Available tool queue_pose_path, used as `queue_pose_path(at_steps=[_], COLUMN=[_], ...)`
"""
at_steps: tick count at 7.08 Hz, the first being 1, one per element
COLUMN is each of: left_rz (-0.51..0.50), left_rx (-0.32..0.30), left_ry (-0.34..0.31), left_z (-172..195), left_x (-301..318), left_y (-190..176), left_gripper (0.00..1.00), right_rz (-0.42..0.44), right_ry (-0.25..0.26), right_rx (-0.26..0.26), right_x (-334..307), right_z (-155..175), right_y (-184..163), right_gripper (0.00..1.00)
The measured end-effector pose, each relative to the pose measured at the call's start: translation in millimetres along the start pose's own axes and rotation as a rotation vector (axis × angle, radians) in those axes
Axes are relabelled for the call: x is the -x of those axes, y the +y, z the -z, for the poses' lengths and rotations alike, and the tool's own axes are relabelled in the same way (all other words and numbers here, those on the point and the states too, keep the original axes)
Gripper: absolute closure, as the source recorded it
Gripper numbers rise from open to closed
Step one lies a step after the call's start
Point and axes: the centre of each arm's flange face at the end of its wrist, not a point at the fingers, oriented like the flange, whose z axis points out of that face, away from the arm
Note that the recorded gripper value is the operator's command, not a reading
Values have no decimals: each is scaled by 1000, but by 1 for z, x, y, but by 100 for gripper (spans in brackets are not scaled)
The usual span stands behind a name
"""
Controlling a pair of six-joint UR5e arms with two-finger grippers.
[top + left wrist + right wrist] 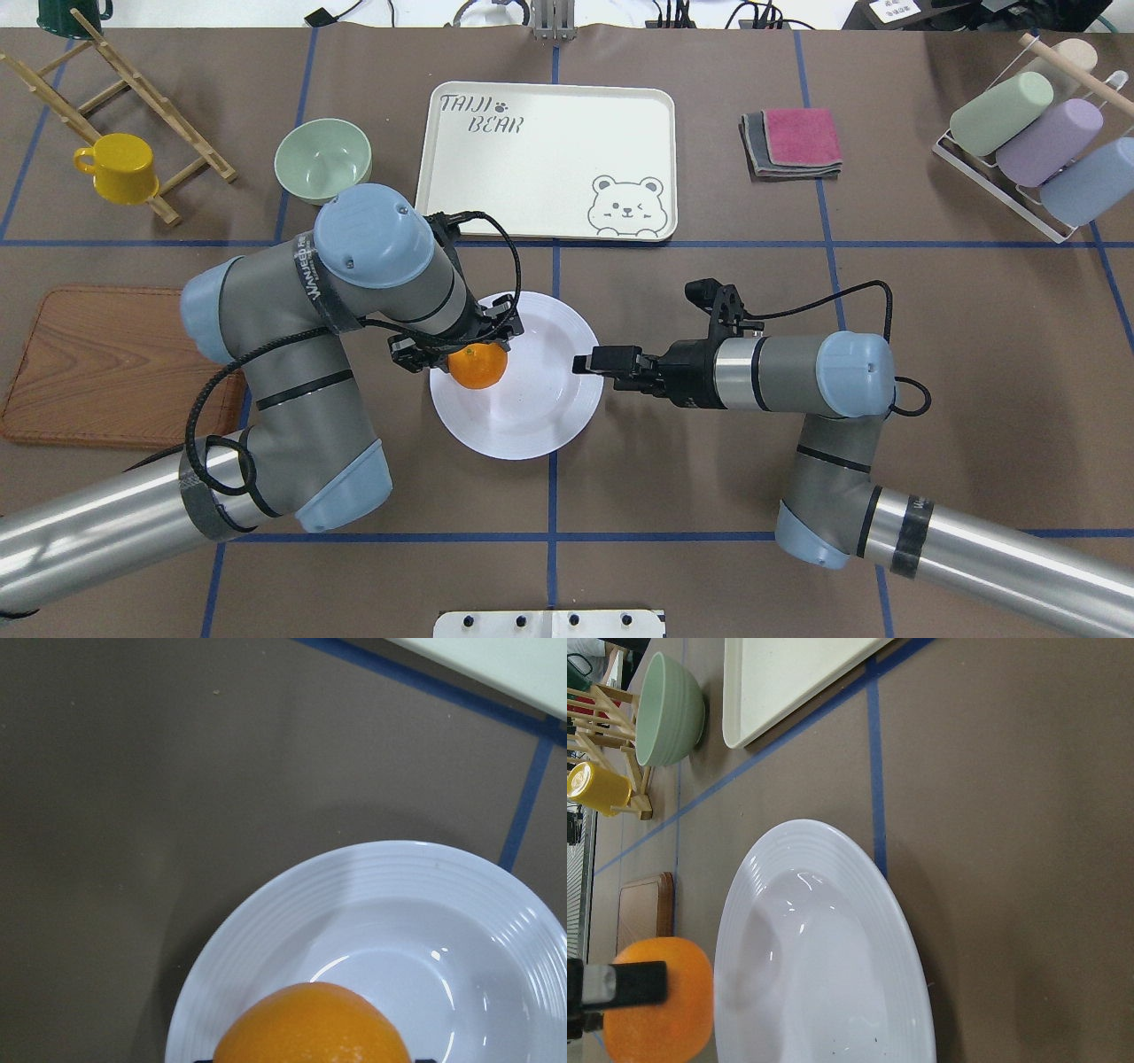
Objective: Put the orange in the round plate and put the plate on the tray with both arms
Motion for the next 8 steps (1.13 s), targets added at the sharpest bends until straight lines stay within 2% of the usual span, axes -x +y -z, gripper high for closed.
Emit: queue_pose_path(at_steps=[1, 2, 3, 4, 6, 7, 8], left_rz=[0, -2, -4, -7, -12, -14, -18], left_rx=[-6, -8, -10, -13, -22, -28, -21], left_ry=[3, 5, 6, 12, 36, 54, 76], left_z=[-8, -12, -14, -11, 3, 17, 36], left_x=[-1, 0, 0, 0, -1, -1, 3], left_y=[-2, -3, -4, -5, -7, -13, -24], left_gripper=[18, 3, 2, 1, 1, 1, 1], right_rz=[-1, -2, -3, -5, -6, -6, -5], right_ry=[-5, -4, 4, 16, 23, 23, 19], right_rx=[2, 3, 4, 4, 4, 5, 6], right_x=[5, 8, 12, 16, 20, 20, 22], right_z=[-5, -10, -16, -22, -26, -26, -26], right_y=[1, 2, 2, 2, 2, 2, 3], right_gripper=[10, 10, 10, 18, 51, 59, 71])
